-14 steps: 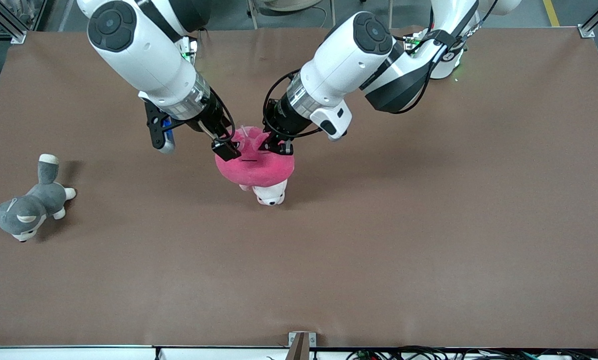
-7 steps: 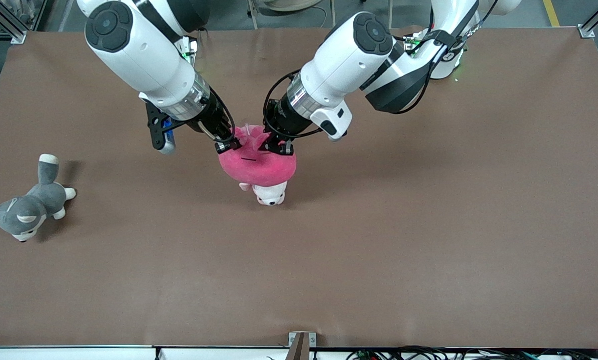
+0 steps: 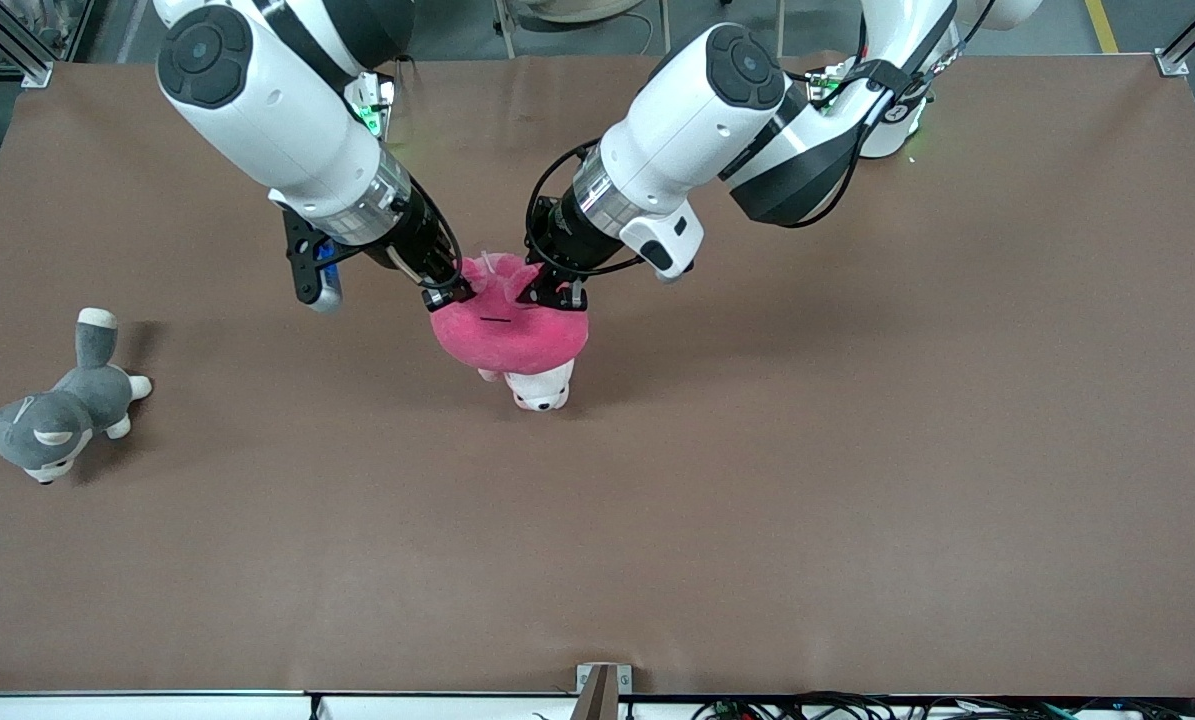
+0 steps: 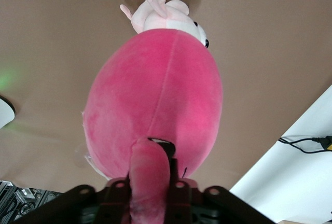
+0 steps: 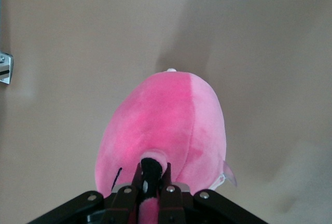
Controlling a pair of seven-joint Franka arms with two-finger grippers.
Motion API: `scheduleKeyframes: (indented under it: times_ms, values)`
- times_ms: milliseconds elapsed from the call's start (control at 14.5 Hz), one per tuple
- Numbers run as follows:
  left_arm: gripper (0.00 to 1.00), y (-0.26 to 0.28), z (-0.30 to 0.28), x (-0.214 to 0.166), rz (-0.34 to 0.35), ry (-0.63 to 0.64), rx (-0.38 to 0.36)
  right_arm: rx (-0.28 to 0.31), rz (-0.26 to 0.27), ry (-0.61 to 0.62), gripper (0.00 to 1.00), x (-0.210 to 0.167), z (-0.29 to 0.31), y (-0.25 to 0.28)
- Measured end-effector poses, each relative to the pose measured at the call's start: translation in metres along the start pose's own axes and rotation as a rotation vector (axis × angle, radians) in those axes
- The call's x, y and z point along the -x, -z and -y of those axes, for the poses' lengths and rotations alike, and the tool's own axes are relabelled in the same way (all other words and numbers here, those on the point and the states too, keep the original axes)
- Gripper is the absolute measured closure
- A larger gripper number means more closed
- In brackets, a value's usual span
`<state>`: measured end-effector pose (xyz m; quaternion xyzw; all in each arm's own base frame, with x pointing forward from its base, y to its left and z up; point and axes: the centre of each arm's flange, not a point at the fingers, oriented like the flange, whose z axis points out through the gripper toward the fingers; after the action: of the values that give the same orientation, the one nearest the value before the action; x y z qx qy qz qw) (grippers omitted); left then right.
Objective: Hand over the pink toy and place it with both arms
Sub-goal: 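Open the left gripper and carry the plush toward the grey cat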
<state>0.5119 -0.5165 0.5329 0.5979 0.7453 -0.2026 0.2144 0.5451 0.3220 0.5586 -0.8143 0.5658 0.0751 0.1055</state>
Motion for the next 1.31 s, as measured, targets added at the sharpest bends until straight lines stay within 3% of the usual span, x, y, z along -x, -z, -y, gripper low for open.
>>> scheduleKeyframes:
  times_ms: [207, 484, 760, 898, 1313]
  values:
    - [0.40, 0.015, -0.002, 0.005, 0.005, -0.025, 0.035, 0.009, -0.008, 0.034, 0.86, -0.042, 0.004, 0.005]
    - [0.01, 0.044, -0.012, 0.005, -0.011, -0.062, 0.117, 0.089, -0.003, 0.184, 0.86, -0.140, -0.007, -0.006]
    - [0.00, 0.060, -0.056, -0.036, -0.146, -0.095, 0.148, 0.151, 0.042, 0.308, 0.86, -0.258, -0.045, -0.026]
    - [0.00, 0.068, -0.081, -0.063, -0.223, -0.122, 0.144, 0.166, 0.063, 0.331, 0.86, -0.294, -0.065, -0.039]
    - [0.00, 0.106, -0.153, -0.136, -0.295, -0.180, 0.147, 0.195, 0.072, 0.357, 0.86, -0.315, -0.099, -0.107]
